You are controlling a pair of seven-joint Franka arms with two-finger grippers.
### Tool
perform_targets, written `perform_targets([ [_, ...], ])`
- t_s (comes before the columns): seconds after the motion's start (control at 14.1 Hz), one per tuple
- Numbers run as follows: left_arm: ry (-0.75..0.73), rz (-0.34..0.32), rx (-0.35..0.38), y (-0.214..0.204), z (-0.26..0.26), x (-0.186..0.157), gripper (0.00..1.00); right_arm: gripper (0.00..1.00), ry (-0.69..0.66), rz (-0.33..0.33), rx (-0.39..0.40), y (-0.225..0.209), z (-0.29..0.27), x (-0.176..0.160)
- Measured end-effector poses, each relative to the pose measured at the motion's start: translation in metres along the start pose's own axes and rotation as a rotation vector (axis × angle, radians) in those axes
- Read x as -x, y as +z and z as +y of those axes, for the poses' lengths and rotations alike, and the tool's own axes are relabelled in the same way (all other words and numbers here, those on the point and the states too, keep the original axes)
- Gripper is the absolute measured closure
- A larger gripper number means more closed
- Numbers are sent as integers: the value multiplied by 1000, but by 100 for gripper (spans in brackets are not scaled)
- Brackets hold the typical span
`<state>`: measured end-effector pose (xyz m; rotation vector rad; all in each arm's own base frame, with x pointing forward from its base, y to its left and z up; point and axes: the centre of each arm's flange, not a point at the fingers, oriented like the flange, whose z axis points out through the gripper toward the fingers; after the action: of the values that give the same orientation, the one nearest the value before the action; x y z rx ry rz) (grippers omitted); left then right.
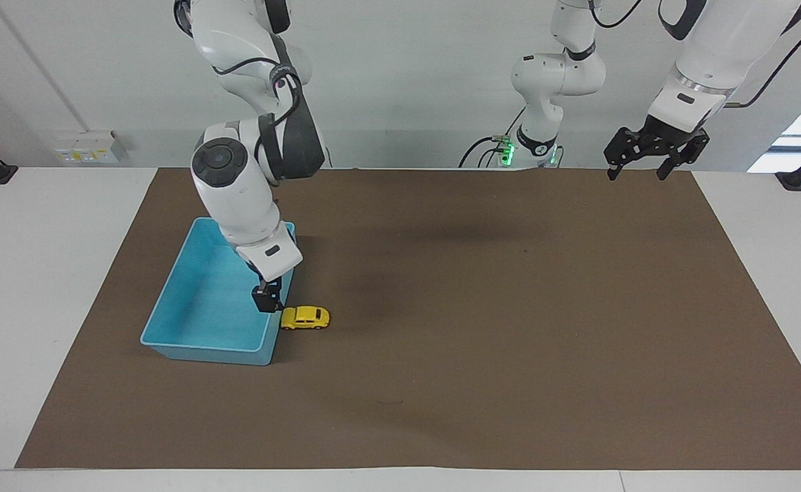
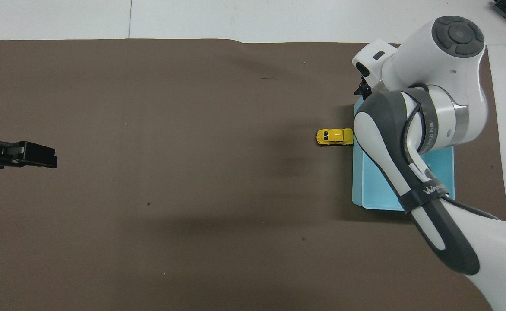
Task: Wind up and store yellow beetle car
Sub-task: 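Lower the right gripper toward the car beside the blue box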
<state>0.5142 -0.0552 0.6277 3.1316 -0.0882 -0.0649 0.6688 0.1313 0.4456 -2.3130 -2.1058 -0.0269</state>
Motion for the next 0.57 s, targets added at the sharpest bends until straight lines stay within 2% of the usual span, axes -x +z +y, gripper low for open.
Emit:
perform_targets([
  [0.21,4,-22,-1,-1,0,6,0,0,-5,4,9,15,5,-5],
  [0.57,10,-20,-1,-3,-1,7,0,0,-24,6,8,66,3,-18],
])
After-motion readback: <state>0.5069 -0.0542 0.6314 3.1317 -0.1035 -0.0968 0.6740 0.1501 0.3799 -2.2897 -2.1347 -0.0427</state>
